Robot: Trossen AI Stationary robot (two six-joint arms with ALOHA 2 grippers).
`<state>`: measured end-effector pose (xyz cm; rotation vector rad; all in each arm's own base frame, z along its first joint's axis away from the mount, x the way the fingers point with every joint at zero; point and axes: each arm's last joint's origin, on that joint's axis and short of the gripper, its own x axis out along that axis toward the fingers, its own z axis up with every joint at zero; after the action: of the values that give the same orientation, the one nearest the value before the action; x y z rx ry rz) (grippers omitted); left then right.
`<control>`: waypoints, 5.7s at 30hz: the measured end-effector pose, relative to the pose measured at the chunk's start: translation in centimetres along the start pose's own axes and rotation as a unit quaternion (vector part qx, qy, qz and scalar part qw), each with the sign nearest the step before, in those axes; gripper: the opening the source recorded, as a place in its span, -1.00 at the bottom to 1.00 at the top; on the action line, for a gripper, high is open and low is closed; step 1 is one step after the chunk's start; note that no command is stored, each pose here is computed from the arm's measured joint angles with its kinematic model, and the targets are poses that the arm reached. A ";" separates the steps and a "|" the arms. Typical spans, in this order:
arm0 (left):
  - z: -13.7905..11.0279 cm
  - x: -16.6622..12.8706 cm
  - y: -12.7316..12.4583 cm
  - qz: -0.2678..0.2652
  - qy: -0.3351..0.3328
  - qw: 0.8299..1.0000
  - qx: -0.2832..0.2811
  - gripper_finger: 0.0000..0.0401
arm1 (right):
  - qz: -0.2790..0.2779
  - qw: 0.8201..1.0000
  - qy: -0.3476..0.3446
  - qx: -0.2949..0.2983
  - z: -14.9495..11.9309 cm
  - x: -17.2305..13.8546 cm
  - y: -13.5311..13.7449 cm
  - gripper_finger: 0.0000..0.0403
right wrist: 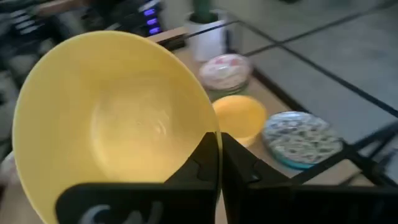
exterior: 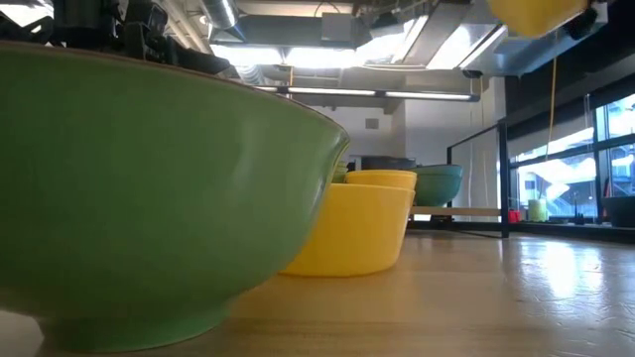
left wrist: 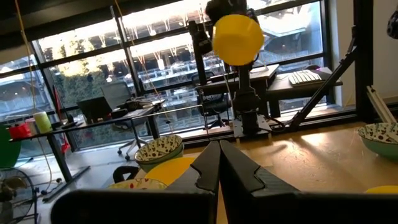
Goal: Pick & Place Mini bowls
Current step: Stack the yellow bowl on top of the yellow bowl on the shelf, then stack the blue bowl on top of the blue bowl on the shelf
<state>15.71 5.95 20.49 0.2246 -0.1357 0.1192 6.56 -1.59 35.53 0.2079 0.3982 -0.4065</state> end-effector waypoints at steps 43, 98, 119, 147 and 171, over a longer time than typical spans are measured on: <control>0.0 0.0 0.0 0.000 0.001 1.000 0.012 -0.97 | -0.088 0.927 0.364 -0.006 8.4 27.7 -6.7 -0.99; 0.0 0.0 0.0 0.000 0.002 1.000 0.012 -0.97 | -0.132 0.906 0.402 -0.009 5.4 29.6 -6.8 -0.90; 0.0 0.0 0.0 0.000 0.002 1.000 0.012 -0.97 | -0.116 0.914 0.388 -0.034 6.4 29.1 -6.1 -0.22; -0.1 0.0 0.0 -0.001 0.004 1.000 0.011 -0.97 | 0.033 0.984 0.169 -0.033 5.4 1.4 4.7 -0.37; -0.1 0.0 0.0 -0.001 0.004 1.000 0.011 -0.97 | 0.241 0.915 0.320 -0.042 -7.5 11.3 10.4 -0.37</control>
<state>15.72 5.95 20.41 0.2459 -0.1264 0.1196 17.99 5.97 25.24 0.3450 0.9833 0.1845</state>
